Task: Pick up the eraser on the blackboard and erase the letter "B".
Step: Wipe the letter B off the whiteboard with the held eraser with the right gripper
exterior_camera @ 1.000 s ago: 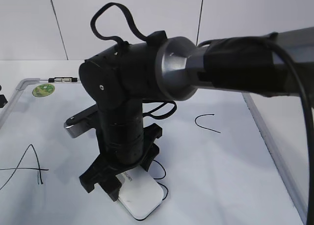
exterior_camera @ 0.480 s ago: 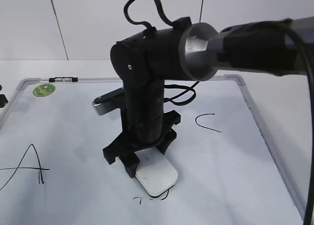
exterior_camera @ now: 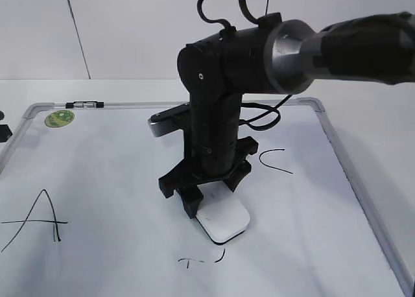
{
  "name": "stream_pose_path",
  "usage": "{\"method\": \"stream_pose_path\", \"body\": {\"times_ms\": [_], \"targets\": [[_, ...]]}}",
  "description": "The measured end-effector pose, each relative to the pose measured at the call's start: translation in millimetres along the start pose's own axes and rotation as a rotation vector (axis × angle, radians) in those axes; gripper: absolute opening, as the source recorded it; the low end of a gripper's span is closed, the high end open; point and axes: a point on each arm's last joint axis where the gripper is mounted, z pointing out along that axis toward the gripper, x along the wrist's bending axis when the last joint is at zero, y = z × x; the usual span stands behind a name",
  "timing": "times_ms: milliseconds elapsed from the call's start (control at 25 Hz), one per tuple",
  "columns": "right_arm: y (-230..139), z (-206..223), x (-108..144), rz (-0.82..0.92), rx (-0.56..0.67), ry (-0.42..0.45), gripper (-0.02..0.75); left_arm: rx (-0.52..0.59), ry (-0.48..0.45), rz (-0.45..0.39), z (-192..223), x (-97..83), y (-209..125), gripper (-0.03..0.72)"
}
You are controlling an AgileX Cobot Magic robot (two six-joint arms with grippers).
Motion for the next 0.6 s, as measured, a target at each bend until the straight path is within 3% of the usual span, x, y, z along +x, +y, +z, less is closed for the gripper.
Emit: {"method": "stream_pose_path", "body": {"times_ms": [600], "targets": [[-7.4, -8.6, -7.5, -0.023, -0.109, -0.004, 0.52, -0.001, -0.001, -0.002, 0.0, -0.1, 0.1, 0.013]]}}
